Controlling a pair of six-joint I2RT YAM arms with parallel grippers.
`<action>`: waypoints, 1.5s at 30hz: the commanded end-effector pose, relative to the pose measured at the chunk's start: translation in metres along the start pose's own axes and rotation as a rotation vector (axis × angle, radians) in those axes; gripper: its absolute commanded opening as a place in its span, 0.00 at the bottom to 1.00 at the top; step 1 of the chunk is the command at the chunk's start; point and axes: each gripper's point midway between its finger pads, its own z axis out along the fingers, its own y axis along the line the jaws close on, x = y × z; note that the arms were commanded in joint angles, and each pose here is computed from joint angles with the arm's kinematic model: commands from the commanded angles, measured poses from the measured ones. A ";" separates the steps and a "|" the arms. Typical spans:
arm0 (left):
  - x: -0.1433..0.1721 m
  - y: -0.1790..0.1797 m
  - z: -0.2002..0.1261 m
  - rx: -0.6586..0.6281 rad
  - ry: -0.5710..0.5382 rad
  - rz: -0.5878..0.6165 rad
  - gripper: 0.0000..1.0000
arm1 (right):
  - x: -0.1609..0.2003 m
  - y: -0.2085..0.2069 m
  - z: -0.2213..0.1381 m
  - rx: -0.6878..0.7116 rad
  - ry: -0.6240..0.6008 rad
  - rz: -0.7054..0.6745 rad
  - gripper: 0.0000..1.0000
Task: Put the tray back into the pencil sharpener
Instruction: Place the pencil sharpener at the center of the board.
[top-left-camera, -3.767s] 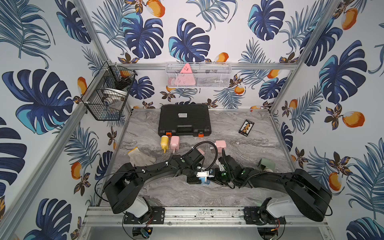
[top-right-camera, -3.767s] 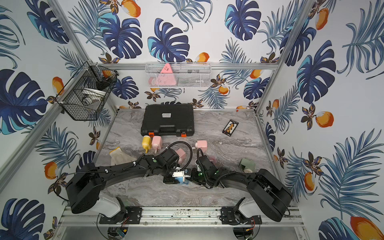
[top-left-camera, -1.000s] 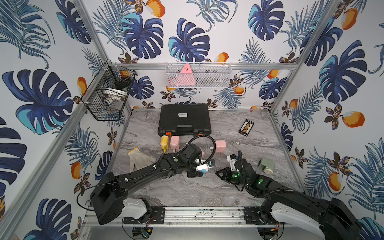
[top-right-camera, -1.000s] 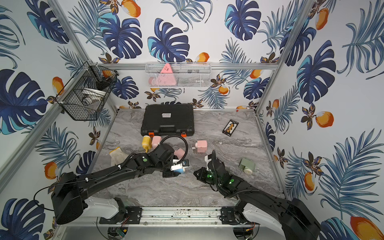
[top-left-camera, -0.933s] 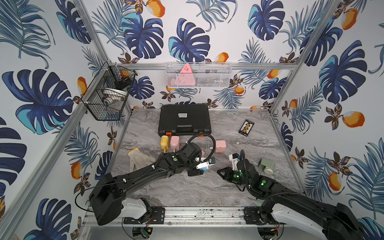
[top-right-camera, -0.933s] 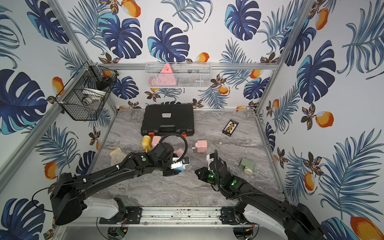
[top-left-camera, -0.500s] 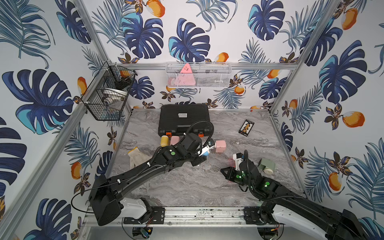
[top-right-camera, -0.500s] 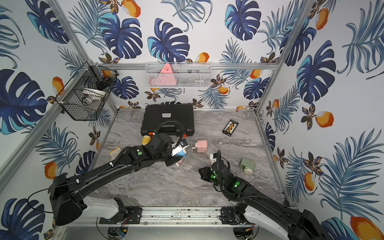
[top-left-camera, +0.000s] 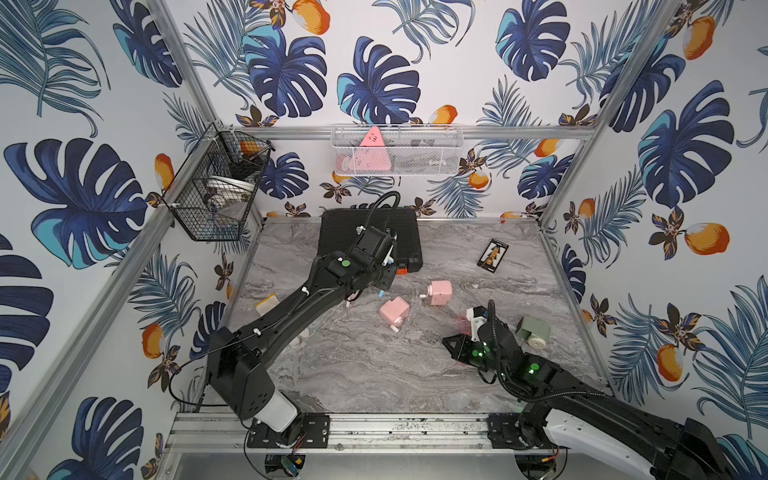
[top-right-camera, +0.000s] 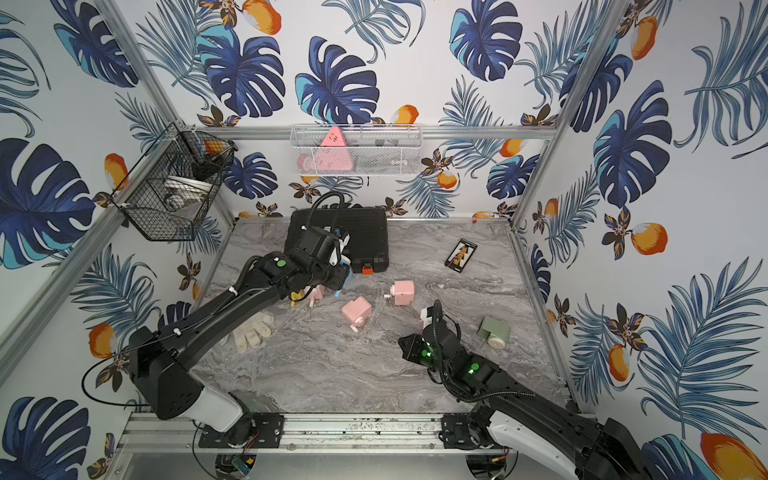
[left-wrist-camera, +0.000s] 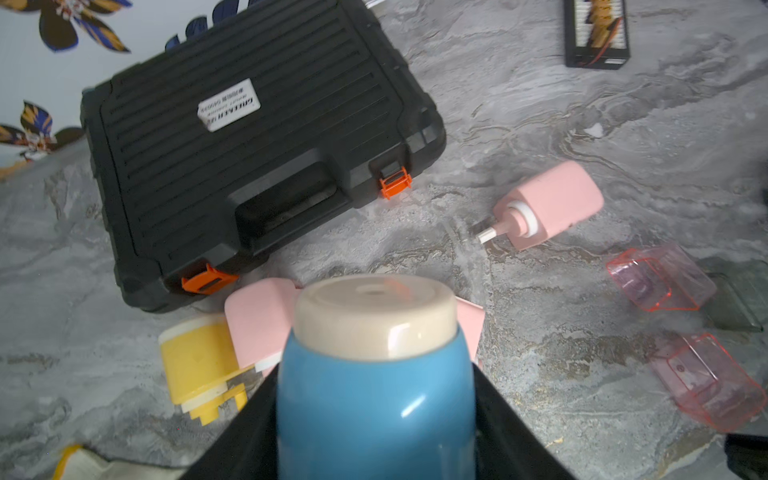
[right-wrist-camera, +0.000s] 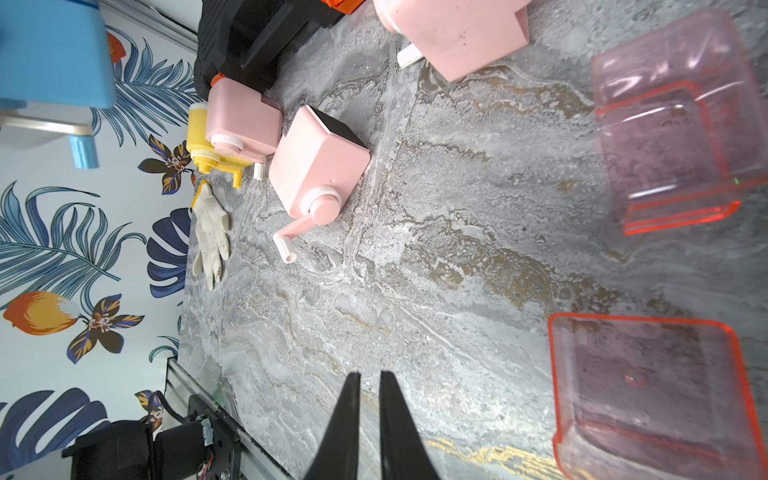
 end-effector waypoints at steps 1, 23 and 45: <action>0.010 0.013 0.006 -0.019 0.081 -0.145 0.00 | 0.000 -0.001 -0.002 0.012 0.003 -0.011 0.14; 0.032 0.026 0.104 -0.117 0.240 -0.258 0.00 | 0.001 -0.002 -0.002 0.013 0.005 -0.014 0.15; 0.055 0.030 0.148 -0.164 0.279 -0.285 0.10 | 0.000 0.002 0.000 -0.004 0.007 -0.016 0.17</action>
